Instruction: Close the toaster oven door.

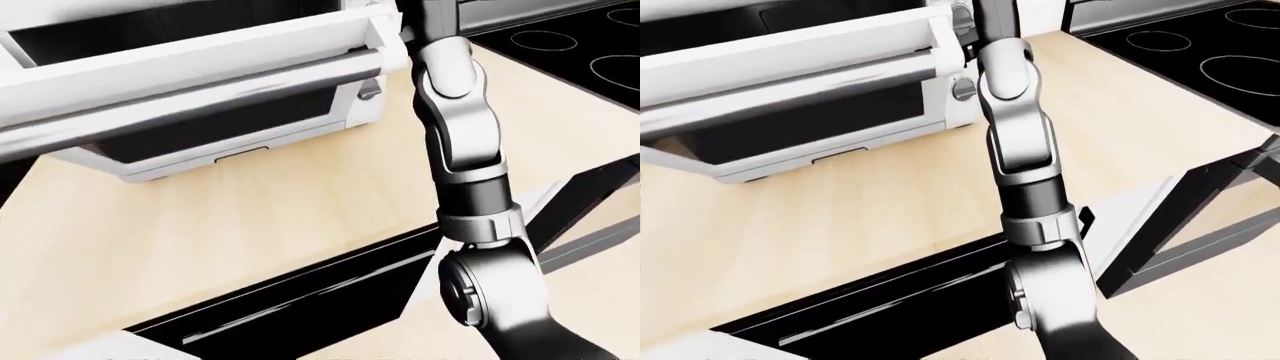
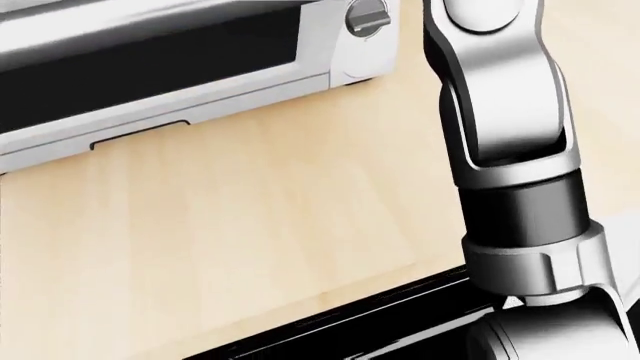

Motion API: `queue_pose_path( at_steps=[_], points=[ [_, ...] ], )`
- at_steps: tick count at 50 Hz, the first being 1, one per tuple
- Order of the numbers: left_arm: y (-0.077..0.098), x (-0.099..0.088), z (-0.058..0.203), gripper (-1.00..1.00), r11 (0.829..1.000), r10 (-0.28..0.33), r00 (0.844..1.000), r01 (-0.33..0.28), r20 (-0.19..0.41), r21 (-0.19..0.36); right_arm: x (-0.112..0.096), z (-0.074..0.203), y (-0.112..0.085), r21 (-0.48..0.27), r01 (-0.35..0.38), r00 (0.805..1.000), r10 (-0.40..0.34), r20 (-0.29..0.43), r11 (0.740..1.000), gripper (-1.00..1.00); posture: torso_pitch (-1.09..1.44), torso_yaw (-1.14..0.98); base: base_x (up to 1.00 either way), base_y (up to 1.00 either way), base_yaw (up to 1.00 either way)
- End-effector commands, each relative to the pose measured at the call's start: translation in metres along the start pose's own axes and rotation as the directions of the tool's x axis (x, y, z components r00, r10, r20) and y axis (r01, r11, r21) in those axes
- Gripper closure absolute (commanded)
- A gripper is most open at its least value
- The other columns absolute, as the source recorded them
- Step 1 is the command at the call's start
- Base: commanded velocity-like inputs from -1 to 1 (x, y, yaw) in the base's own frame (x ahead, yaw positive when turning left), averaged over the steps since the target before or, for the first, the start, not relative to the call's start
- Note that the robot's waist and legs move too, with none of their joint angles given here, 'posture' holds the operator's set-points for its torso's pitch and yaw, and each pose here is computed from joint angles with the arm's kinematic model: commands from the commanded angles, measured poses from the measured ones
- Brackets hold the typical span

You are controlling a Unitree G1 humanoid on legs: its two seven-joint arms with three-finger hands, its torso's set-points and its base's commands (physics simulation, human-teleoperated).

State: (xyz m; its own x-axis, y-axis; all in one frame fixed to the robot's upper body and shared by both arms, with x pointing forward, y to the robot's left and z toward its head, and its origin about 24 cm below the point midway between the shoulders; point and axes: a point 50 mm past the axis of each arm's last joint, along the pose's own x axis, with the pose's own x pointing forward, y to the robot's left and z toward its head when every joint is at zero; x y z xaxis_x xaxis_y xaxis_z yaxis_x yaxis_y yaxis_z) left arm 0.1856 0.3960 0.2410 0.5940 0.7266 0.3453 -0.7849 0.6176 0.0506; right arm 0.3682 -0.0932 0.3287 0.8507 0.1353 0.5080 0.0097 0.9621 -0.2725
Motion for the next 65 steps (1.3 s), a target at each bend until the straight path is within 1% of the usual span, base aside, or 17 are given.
queue_pose_path(
  at_steps=[1, 4, 9, 13, 18, 22, 27, 34, 38, 47, 56, 65],
  points=[
    [0.002, 0.0, 0.019, -1.0, 1.0, 0.003, 0.995, -0.002, 0.098, -0.007, 0.003, 0.045, 0.004, 0.018, -0.01, 0.982, 0.006, 0.187, 1.0, -1.0, 0.0, 0.0, 0.0, 0.0, 0.0],
    [0.002, 0.0, 0.02, -1.0, 1.0, -0.004, 0.994, 0.006, 0.106, -0.023, 0.003, 0.045, 0.004, 0.016, -0.01, 0.982, 0.007, 0.189, 1.0, -1.0, 0.0, 0.0, 0.0, 0.0, 0.0],
    [-0.002, -0.003, 0.025, -1.0, 0.998, -0.044, 0.992, 0.05, 0.116, -0.045, 0.004, 0.044, 0.004, 0.015, -0.008, 0.982, 0.005, 0.189, 1.0, -1.0, 0.0, 0.0, 0.0, 0.0, 0.0],
    [-0.005, -0.005, 0.026, -1.0, 0.996, -0.058, 0.991, 0.065, 0.118, -0.057, 0.004, 0.044, 0.003, 0.013, -0.005, 0.982, 0.003, 0.191, 1.0, -1.0, 0.0, 0.0, 0.0, 0.0, 0.0],
    [-0.007, -0.008, 0.028, -1.0, 0.993, -0.069, 0.992, 0.078, 0.108, -0.083, 0.005, 0.046, 0.003, 0.014, -0.006, 0.981, 0.003, 0.193, 1.0, -1.0, 0.0, 0.0, 0.0, 0.0, 0.0],
    [-0.008, -0.011, 0.023, -1.0, 0.992, -0.081, 0.992, 0.089, 0.093, -0.093, 0.006, 0.046, 0.003, 0.013, -0.005, 0.981, 0.002, 0.195, 1.0, -1.0, 0.0, 0.0, 0.0, 0.0, 0.0],
    [-0.013, -0.015, 0.025, -1.0, 0.986, -0.113, 0.99, 0.123, 0.089, -0.11, 0.007, 0.049, 0.001, 0.014, -0.002, 0.98, 0.0, 0.198, 1.0, -1.0, 0.0, 0.0, 0.0, 0.0, 0.0],
    [-0.021, -0.025, 0.018, -1.0, 0.979, -0.156, 0.985, 0.163, 0.07, -0.123, 0.01, 0.05, 0.001, 0.01, -0.003, 0.98, 0.0, 0.201, 1.0, -1.0, 0.0, 0.0, 0.0, 0.0, 0.0],
    [-0.021, -0.027, 0.017, -1.0, 0.976, -0.167, 0.984, 0.175, 0.066, -0.129, 0.011, 0.051, 0.001, 0.009, -0.001, 0.979, -0.001, 0.202, 1.0, -1.0, 0.0, 0.0, 0.0, 0.0, 0.0],
    [-0.031, -0.038, 0.012, -1.0, 0.965, -0.215, 0.975, 0.22, 0.05, -0.142, 0.011, 0.052, 0.0, 0.006, 0.002, 0.979, -0.003, 0.203, 1.0, -1.0, 0.0, 0.0, 0.0, 0.0, 0.0],
    [-0.034, -0.045, 0.01, -1.0, 0.961, -0.233, 0.972, 0.237, 0.043, -0.144, 0.013, 0.052, -0.002, 0.004, 0.006, 0.979, -0.006, 0.202, 1.0, -1.0, 0.0, 0.0, 0.0, 0.0, 0.0],
    [-0.039, -0.054, 0.007, -1.0, 0.953, -0.264, 0.964, 0.267, 0.036, -0.143, 0.016, 0.054, -0.003, 0.003, 0.011, 0.979, -0.011, 0.206, 1.0, -1.0, 0.0, 0.0, 0.0, 0.0, 0.0]
  ],
)
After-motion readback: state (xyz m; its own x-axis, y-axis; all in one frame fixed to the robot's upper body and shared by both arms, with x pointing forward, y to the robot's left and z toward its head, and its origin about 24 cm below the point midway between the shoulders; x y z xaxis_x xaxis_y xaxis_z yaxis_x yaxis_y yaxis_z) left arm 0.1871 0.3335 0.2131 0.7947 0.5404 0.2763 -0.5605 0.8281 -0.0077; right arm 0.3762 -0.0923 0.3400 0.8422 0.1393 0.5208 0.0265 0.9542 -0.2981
